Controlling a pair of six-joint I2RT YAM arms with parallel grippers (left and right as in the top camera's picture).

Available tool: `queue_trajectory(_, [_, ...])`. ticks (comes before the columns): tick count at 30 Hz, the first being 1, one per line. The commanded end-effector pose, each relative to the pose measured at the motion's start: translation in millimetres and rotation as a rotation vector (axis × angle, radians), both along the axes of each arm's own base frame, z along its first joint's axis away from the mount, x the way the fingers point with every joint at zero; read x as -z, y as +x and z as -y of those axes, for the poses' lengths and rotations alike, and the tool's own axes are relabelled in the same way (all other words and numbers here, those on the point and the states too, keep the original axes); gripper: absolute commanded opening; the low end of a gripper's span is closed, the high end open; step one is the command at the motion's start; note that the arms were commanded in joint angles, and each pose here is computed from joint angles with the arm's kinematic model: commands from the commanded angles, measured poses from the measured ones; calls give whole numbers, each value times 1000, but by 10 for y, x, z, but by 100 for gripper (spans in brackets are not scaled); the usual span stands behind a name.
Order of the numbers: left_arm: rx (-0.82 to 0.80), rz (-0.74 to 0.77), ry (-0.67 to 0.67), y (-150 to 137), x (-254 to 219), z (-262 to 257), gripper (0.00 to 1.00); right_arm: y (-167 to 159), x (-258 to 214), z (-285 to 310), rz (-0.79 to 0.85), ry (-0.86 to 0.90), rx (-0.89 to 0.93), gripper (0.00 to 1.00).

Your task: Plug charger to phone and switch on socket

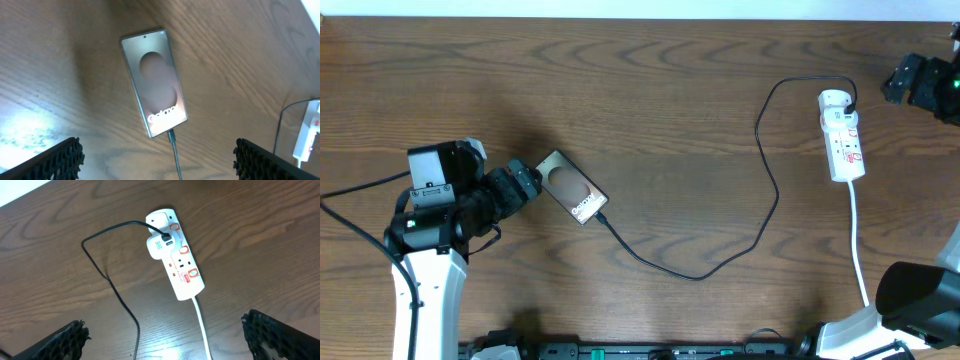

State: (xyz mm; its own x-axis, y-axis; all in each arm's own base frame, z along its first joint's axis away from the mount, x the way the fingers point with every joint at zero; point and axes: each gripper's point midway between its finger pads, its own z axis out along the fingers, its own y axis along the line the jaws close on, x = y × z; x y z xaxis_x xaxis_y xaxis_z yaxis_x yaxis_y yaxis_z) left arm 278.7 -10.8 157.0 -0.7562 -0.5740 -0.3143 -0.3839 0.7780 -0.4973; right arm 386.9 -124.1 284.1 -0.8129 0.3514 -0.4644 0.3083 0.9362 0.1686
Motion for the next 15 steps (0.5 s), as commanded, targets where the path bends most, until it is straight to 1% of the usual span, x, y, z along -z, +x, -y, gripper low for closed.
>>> queue_trajectory(1, [-8, 12, 76, -68, -8, -74, 96, -17, -85, -2, 18, -11, 14, 99])
queue_trajectory(5, [-24, 55, 183, -196, -76, -124, 96, -17, -85, -1, 18, -11, 14, 99])
queue_trajectory(9, [-33, 126, 286, -392, -120, -148, 96, -18, -84, -1, 18, -11, 14, 99])
queue_trajectory(12, [-39, 183, 324, -540, -114, -155, 96, -17, -85, -2, 18, -11, 14, 99])
queue_trajectory(15, [-44, 237, 328, -673, -75, -148, 96, -17, -85, -2, 18, -11, 14, 99])
